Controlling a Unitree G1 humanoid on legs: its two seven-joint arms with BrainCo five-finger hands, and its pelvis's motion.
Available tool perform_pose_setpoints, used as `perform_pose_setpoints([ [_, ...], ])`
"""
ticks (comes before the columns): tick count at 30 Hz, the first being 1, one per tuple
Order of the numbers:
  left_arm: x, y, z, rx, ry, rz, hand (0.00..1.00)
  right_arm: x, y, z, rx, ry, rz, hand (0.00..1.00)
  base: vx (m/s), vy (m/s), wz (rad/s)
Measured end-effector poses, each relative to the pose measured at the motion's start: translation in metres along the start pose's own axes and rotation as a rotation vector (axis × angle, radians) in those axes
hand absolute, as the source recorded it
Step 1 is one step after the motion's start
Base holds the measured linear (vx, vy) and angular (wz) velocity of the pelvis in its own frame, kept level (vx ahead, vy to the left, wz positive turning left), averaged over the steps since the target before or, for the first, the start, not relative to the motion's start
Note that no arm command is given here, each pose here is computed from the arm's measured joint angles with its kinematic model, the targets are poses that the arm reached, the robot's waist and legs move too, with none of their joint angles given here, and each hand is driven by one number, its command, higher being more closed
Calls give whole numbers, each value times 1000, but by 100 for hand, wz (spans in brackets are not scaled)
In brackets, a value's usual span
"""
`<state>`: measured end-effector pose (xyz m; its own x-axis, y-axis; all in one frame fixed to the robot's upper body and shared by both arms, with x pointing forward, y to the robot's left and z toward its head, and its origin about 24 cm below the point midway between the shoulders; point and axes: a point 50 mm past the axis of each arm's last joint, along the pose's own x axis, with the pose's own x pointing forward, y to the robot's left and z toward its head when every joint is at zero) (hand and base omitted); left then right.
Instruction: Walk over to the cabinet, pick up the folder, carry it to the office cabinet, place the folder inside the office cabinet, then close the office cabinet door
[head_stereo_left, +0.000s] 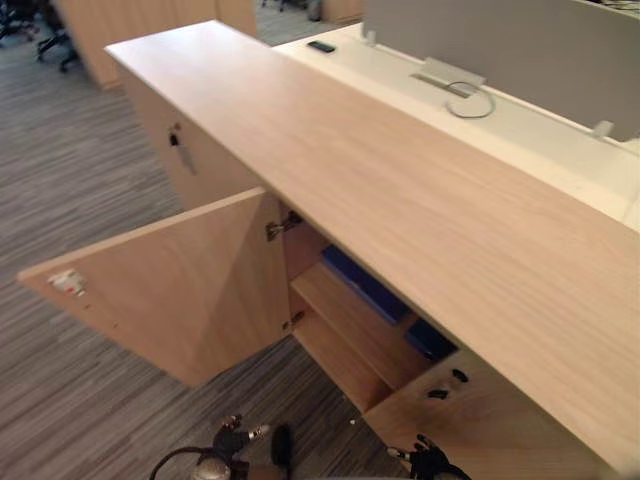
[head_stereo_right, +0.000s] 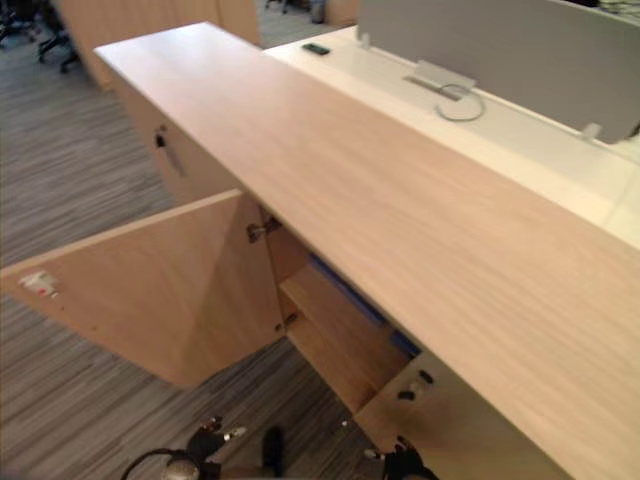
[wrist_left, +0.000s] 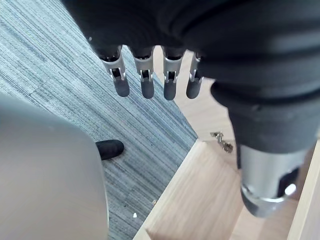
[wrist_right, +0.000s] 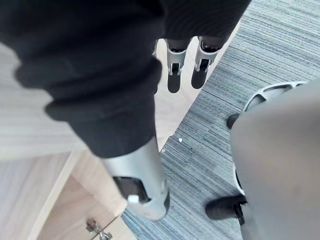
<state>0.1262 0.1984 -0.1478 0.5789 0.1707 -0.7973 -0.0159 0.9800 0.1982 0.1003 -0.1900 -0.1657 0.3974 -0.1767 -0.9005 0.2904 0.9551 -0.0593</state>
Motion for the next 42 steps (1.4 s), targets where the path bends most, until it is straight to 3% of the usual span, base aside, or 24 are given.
perform_pose_setpoints([
  [5, -8, 20, -12, -210, 7, 118, 0, -3, -28, -9, 36, 11, -75, 0, 80, 314, -1],
  [10, -26, 75, -9, -444, -103, 374, 0, -11, -48, -35, 167, 77, -152, 0, -60, 162, 36],
  [14, -47, 104, -35, -497, -75, 507, 0, -10, -43, -35, 259, 69, -152, 0, -115, 140, -31],
  [17, -50, 96, -45, -517, -35, 502, 0, -14, -42, -45, 320, 89, -169, 0, -57, 43, -47],
  [21, -44, 87, -35, -555, -62, 482, 0, -17, -41, -53, 326, 94, -167, 0, -7, -13, -32],
  [26, -46, 110, -12, -564, -163, 546, 0, -21, -39, -64, 288, 117, -154, 0, 14, -66, -31],
  [30, -45, 151, 28, -462, -277, 633, 0, -21, -39, -63, 249, 113, -131, 0, 40, -97, -16],
  [34, -64, 223, 86, -364, -440, 795, 0, -21, -37, -62, 221, 111, -108, 0, 56, -72, -34],
  [38, -92, 287, 119, -439, -511, 936, 0, -22, -36, -66, 228, 123, -93, 0, 38, -57, -63],
  [42, -107, 315, 152, -475, -562, 969, 0, -29, -34, -85, 283, 167, -96, 0, 19, -103, -34],
])
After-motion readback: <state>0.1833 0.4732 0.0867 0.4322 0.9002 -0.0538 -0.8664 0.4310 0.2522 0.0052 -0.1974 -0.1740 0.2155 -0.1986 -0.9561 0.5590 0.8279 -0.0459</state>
